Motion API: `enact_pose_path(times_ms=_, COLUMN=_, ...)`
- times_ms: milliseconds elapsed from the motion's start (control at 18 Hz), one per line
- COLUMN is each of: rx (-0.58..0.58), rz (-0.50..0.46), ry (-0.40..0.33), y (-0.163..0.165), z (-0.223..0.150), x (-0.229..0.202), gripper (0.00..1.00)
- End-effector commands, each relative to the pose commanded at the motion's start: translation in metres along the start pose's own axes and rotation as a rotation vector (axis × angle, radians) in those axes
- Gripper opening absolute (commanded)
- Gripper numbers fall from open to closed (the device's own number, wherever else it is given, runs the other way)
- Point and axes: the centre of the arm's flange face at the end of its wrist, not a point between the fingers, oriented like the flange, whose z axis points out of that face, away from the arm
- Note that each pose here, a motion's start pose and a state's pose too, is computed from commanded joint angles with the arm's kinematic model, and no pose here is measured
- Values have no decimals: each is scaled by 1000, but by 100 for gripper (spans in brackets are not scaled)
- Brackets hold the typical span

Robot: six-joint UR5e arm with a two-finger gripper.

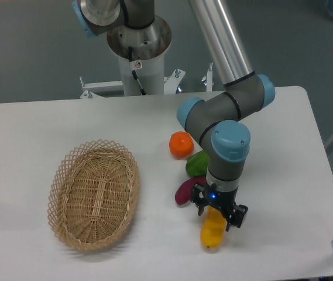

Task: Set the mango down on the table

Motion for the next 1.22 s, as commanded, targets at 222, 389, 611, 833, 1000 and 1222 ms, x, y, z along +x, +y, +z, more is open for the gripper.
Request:
enact_pose_path(times_ms=222, rx=15, rz=-1, ry=-40, y=-8, z=-33, x=-19, gripper=100)
enact_pose_path(times_ms=389, rx=-15, rz=-11, ry=7, y=-4, z=-51, x=-30, gripper=100)
enact_pose_path(times_ms=611, rx=-152, rz=25, ry=124, y=-8, z=-82, x=-45, gripper=100)
enact_pose_path(times_ms=833, rx=-211, rz=95, ry=146, y=9, z=-108, x=-46, gripper=100)
enact_pose_path(times_ms=1000, rx=-235, rz=135, ry=188, y=28, z=-126, x=-47, gripper=100)
enact_pose_path(times_ms=1222, rx=-257, rz=171, ry=203, y=40, z=-134, x=-45, gripper=100)
